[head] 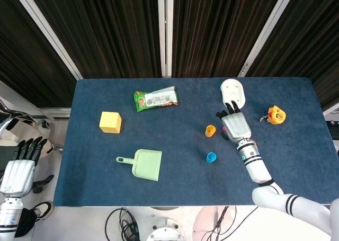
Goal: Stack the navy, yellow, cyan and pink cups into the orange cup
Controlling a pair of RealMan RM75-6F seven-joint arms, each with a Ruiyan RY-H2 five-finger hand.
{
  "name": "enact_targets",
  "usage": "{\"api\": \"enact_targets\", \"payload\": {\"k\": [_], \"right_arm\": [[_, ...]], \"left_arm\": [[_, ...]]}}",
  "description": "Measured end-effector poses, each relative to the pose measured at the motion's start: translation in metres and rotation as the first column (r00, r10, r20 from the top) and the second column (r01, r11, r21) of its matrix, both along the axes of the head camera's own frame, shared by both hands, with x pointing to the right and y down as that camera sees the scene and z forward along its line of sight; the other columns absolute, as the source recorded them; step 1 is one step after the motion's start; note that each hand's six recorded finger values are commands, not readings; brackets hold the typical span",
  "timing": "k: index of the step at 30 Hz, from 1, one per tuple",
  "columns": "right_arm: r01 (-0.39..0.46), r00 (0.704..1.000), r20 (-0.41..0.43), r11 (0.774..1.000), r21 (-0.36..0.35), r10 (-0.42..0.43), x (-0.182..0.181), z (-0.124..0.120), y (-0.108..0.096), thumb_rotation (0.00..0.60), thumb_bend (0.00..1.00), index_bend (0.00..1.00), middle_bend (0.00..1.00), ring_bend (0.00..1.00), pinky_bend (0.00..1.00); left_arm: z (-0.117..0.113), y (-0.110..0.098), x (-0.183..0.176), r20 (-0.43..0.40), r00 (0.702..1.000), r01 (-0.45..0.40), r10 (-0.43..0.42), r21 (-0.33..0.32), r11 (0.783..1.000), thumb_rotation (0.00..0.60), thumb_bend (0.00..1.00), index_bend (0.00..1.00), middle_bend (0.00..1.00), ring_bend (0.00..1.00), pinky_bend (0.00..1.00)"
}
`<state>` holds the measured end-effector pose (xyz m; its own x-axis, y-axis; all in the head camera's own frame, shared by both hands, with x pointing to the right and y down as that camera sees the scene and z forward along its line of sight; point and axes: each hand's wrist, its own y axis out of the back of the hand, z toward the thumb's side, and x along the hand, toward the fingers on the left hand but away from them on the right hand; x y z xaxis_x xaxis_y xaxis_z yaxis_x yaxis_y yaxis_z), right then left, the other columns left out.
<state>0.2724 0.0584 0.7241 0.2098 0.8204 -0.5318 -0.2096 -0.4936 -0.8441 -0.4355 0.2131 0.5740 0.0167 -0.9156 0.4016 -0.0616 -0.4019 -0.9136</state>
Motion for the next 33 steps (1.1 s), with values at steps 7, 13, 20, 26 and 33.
{"api": "enact_targets", "payload": {"k": [7,13,20,26,33], "right_arm": [[0.029,0.999,-0.017,0.999,-0.043,-0.030,-0.020,0.020,0.001,0.600,0.15,0.29,0.31,0.07,0.00],[0.034,0.999,-0.002,0.998,-0.050,-0.034,-0.026,0.022,0.003,0.600,0.15,0.31,0.34,0.07,0.00],[0.051,0.999,-0.001,0.996,-0.074,-0.051,-0.032,0.028,0.006,0.600,0.18,0.36,0.38,0.08,0.00],[0.056,0.998,-0.006,0.995,-0.079,-0.057,-0.036,0.032,0.009,0.600,0.23,0.47,0.45,0.13,0.00],[0.048,0.999,-0.017,0.997,-0.062,-0.049,-0.033,0.029,0.007,0.600,0.24,0.53,0.51,0.17,0.00]], "left_arm": [[-0.003,0.001,-0.005,0.006,1.000,0.010,-0.010,0.000,1.000,0.600,0.04,0.08,0.03,0.00,0.02],[-0.002,0.001,-0.005,0.003,1.000,0.009,-0.009,0.000,1.000,0.600,0.04,0.08,0.03,0.00,0.02],[-0.001,0.000,-0.007,0.004,1.000,0.014,-0.014,-0.001,1.000,0.600,0.04,0.08,0.03,0.00,0.02],[-0.002,0.000,-0.008,0.004,1.000,0.016,-0.016,0.000,1.000,0.600,0.04,0.08,0.03,0.00,0.02],[-0.003,0.001,-0.009,0.001,1.000,0.019,-0.019,0.001,1.000,0.600,0.04,0.08,0.03,0.00,0.02]]}}
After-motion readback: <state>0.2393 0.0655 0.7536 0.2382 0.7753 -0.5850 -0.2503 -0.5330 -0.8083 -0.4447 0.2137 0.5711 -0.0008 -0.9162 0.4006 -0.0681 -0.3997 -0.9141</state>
